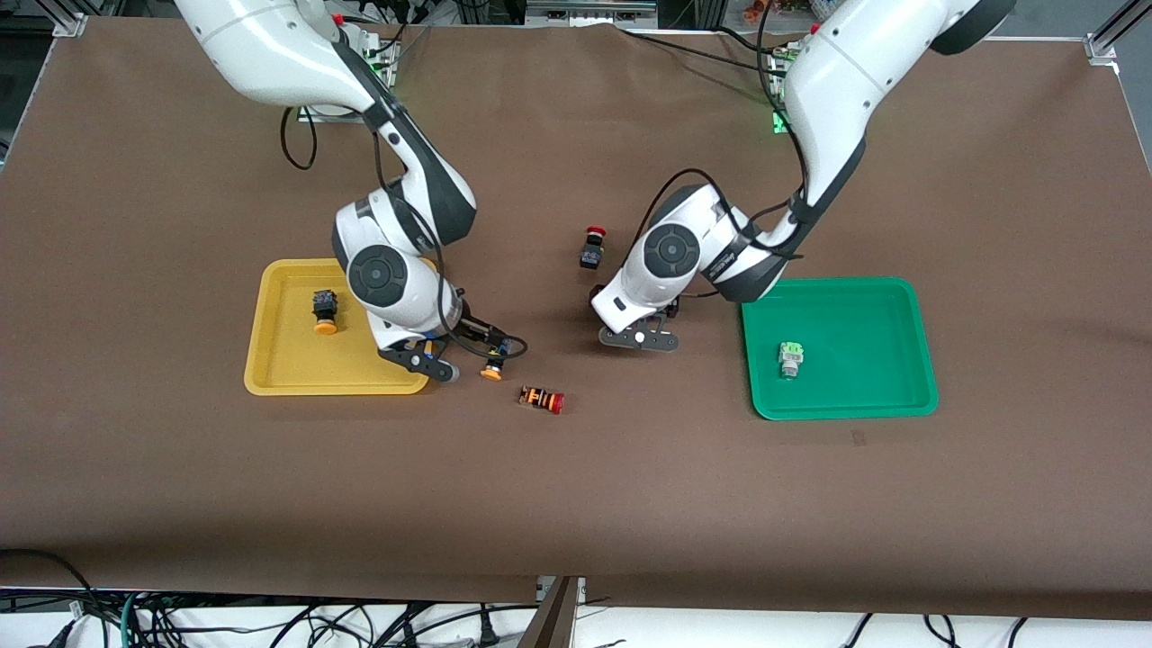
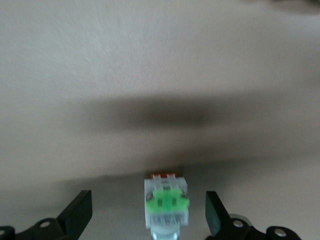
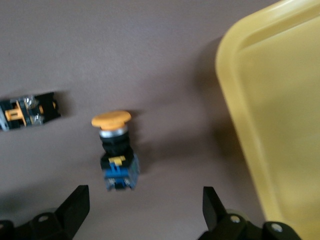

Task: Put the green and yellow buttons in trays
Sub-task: 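Grasp another yellow button with the right gripper while the left gripper grasps green, then carry the yellow button into the yellow tray while the left gripper carries green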

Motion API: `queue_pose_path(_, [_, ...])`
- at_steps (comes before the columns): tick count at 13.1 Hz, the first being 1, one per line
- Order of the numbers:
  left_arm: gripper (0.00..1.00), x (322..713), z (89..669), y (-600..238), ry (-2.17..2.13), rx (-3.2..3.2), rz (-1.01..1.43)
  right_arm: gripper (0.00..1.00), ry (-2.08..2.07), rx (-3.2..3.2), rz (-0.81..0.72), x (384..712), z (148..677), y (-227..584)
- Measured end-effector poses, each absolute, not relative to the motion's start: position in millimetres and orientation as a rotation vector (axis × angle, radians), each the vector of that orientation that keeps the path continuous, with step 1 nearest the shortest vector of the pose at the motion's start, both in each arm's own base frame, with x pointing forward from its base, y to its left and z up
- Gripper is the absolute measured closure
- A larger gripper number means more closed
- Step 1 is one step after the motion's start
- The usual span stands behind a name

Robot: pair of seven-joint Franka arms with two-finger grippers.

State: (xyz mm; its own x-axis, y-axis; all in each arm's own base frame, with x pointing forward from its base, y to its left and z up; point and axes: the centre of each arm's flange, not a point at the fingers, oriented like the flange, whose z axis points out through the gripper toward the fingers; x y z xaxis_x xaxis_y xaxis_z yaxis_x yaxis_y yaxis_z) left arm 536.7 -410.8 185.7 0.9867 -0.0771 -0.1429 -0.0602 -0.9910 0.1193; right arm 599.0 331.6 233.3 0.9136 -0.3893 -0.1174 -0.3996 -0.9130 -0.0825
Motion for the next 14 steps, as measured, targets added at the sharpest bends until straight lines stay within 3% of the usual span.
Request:
queue_pose_path(4, [0.06,518.6,174.1,-430.2,-0.15,3.017,-0.254,0.0,0.704,-2.914,0.101,602.0,198.6,340.2])
queue_pose_path(6, [0.3,516.2,175.1,-434.6,-0.16,3.016,-0.251,0.0,0.72,-2.904,0.094,602.1,200.3,343.7])
queue_pose_path(7, [0.42,517.9,176.1,-434.0,-0.157,3.015,-0.247,0.09,0.717,-2.902,0.091,601.6,201.2,345.9])
queue_pose_path(8, [0.55,521.3,177.9,-432.3,-0.149,3.014,-0.241,0.09,0.711,-2.898,0.082,600.9,201.5,348.7])
queue_pose_path(12, [0.59,560.5,240.0,-389.3,-0.064,3.096,-0.283,0.52,0.701,-2.89,0.068,598.5,192.4,354.5])
queue_pose_path(13, [0.59,573.0,270.5,-363.8,-0.032,3.134,-0.305,0.52,0.7,-2.89,0.068,598.2,190.8,354.9])
queue_pose_path(14, [0.59,584.3,300.0,-334.1,-0.033,3.164,-0.325,0.61,0.694,-2.891,0.065,598.3,191.2,355.4])
